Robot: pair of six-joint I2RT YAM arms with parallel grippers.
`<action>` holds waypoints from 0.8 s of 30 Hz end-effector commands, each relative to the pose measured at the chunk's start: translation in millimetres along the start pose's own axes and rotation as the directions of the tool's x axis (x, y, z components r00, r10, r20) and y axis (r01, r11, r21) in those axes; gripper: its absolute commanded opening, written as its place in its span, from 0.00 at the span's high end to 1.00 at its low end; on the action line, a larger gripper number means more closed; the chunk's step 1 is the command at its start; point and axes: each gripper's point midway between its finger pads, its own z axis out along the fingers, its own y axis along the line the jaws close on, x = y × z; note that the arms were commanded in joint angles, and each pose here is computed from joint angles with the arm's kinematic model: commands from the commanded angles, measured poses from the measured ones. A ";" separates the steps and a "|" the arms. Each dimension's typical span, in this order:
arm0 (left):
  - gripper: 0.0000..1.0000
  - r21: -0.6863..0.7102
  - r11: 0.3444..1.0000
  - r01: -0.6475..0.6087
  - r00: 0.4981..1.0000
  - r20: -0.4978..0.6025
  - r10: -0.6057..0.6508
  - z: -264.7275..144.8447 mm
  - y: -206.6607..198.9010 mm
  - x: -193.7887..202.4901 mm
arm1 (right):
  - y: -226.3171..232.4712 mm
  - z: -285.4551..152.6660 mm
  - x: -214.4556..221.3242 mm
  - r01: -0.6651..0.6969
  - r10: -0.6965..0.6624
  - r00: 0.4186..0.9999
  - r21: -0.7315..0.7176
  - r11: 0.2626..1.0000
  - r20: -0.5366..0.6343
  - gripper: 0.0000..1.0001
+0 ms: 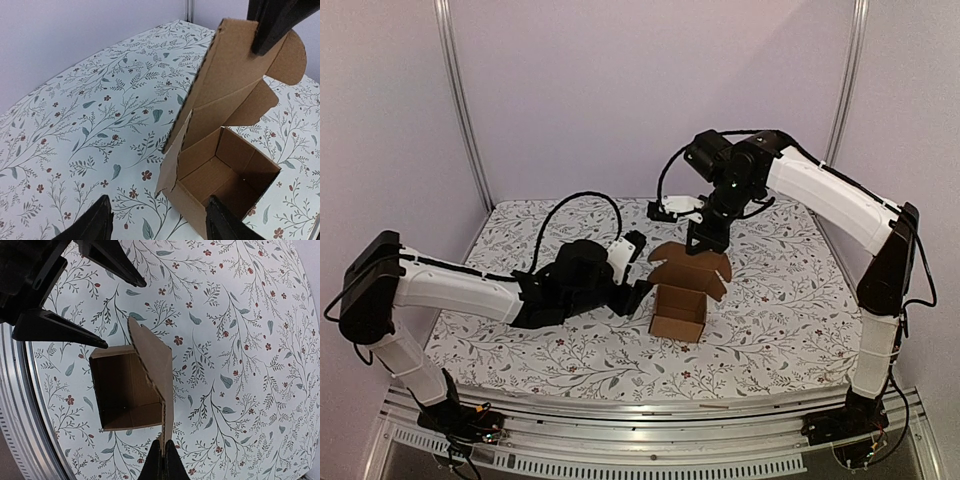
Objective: Fold the paper box
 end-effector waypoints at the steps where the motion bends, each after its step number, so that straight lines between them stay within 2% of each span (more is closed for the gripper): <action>1: 0.39 -0.008 1.000 -0.014 0.998 0.058 0.015 1.8 -4.3 -13.7 | -3.1 -9.5 -12.5 -0.013 0.013 0.999 0.009 1.000 0.046 1.00; 6: 0.46 0.001 1.000 -0.031 0.997 0.073 0.031 2.4 -7.9 -21.0 | -0.6 -18.3 -18.0 -0.033 0.033 0.997 -0.002 0.999 0.071 1.00; 16: 0.78 0.048 0.997 -0.054 0.995 0.092 0.049 0.9 -25.6 -30.7 | -2.1 -34.6 -31.6 -0.091 0.090 0.987 0.001 0.996 0.131 1.00; 19: 0.81 0.065 0.997 -0.051 0.994 0.095 0.045 4.6 -32.5 -32.9 | -1.0 -36.8 -36.1 -0.107 0.108 0.983 -0.013 0.994 0.149 1.00; 24: 0.77 0.076 0.995 -0.060 0.993 0.105 0.052 7.9 -40.4 -36.5 | 3.2 -40.5 -38.4 -0.114 0.119 0.980 -0.037 0.993 0.160 1.00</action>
